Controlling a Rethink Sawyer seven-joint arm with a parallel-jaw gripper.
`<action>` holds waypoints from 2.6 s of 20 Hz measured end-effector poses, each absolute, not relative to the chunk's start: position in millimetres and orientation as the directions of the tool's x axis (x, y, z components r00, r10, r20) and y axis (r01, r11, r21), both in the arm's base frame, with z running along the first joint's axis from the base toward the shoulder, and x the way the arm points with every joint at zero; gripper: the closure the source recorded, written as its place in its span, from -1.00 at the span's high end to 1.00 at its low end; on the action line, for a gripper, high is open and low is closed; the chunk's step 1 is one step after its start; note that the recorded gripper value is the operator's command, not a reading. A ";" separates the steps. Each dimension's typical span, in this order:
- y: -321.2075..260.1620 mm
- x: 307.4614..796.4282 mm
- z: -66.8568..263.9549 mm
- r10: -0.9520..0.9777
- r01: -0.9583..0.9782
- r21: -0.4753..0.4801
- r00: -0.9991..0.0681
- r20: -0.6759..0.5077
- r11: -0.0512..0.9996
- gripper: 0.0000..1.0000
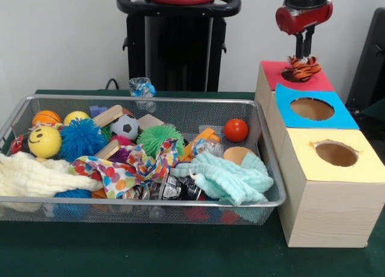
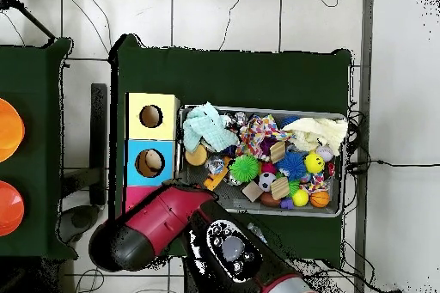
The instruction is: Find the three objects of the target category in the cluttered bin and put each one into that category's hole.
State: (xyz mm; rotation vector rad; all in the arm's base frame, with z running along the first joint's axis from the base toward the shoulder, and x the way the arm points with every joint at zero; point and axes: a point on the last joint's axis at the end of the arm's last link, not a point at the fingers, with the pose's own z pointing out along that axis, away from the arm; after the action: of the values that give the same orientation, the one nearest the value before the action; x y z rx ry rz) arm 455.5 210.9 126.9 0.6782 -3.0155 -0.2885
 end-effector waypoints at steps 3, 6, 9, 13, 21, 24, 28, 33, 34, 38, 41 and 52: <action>210.8 464.4 140.9 -0.391 -0.387 0.193 -0.920 -0.015 0.902 -1.00; 210.3 475.4 156.6 -0.351 -0.349 0.196 -0.936 -0.029 0.916 -1.00; 209.2 484.4 172.9 -0.315 -0.315 0.193 -0.948 -0.033 0.929 -1.00; 209.3 490.8 192.0 -0.292 -0.293 0.179 -0.956 -0.031 0.939 -1.00; 210.6 492.3 199.6 -0.295 -0.297 0.166 -0.955 -0.038 0.940 -1.00; 211.0 491.6 197.8 -0.295 -0.296 0.171 -0.955 -0.033 0.940 -1.00; 213.5 488.5 191.3 -0.296 -0.294 0.189 -0.955 -0.015 0.937 -1.00; 217.7 485.2 187.2 -0.303 -0.297 0.200 -0.953 -0.004 0.934 -1.00; 218.8 484.5 186.4 -0.304 -0.298 0.202 -0.953 -0.001 0.933 -1.00; 222.3 481.3 183.2 -0.314 -0.307 0.206 -0.949 0.005 0.929 -1.00; 224.7 477.1 178.7 -0.335 -0.327 0.199 -0.942 0.005 0.924 -1.00; 229.5 460.3 147.0 -0.410 -0.407 0.195 -0.912 -0.023 0.893 -1.00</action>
State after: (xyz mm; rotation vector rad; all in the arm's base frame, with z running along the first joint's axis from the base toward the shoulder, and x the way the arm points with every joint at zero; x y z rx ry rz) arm 460.3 229.5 147.0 0.6559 -3.0380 -0.3065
